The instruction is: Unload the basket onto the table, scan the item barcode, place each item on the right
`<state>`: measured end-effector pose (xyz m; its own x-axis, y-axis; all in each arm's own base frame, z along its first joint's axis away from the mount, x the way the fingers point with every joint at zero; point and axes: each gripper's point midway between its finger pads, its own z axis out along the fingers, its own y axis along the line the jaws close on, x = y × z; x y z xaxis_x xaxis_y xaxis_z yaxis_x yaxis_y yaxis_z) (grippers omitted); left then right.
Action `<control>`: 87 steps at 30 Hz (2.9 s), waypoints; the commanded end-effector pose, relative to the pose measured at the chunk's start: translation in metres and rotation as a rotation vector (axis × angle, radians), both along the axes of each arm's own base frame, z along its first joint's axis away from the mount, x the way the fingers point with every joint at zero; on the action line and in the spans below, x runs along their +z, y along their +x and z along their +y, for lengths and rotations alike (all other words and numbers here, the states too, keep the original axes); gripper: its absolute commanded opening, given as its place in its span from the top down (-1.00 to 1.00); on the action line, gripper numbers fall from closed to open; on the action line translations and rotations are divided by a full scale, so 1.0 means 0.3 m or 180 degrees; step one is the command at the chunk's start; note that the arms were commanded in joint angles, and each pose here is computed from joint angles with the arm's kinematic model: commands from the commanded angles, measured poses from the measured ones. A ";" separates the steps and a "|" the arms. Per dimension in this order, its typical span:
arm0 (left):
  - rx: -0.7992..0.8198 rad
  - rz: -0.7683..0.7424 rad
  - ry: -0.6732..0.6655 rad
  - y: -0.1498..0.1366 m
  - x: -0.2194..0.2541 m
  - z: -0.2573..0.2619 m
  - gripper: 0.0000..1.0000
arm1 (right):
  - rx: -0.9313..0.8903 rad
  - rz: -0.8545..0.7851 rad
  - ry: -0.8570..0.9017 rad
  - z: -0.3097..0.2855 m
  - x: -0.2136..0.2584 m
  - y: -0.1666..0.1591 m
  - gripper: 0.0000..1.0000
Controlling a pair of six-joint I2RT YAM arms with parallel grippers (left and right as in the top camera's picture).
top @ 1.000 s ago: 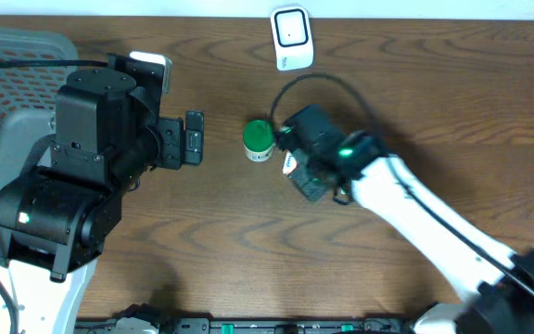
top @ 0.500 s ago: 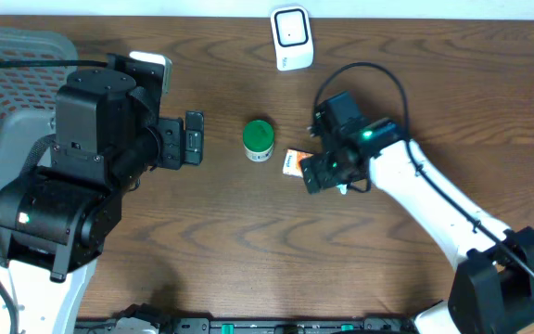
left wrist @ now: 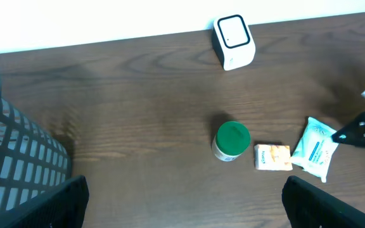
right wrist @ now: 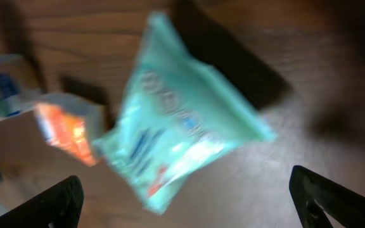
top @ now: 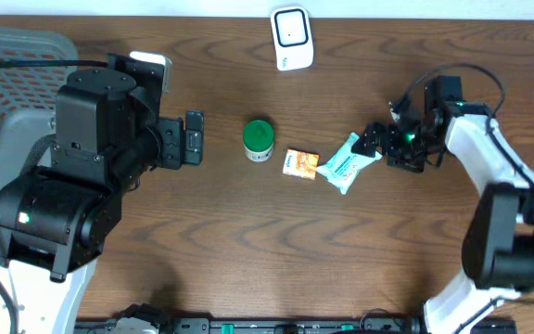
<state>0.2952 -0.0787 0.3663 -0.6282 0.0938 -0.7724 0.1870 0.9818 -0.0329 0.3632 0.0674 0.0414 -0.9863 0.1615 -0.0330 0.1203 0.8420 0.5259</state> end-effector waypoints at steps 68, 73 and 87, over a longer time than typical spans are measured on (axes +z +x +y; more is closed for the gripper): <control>0.0055 0.0006 0.0016 0.002 -0.004 0.012 -0.96 | 0.0918 -0.1974 -0.4231 0.104 0.454 -0.061 0.97; 0.0055 0.0006 0.0016 0.002 -0.004 0.012 -0.96 | 0.1524 -0.1788 -0.4560 0.204 0.270 -0.092 0.97; 0.0055 0.0006 0.0016 0.002 -0.004 0.012 -0.96 | 0.2611 -0.1412 -0.3898 0.479 -0.060 -0.329 0.89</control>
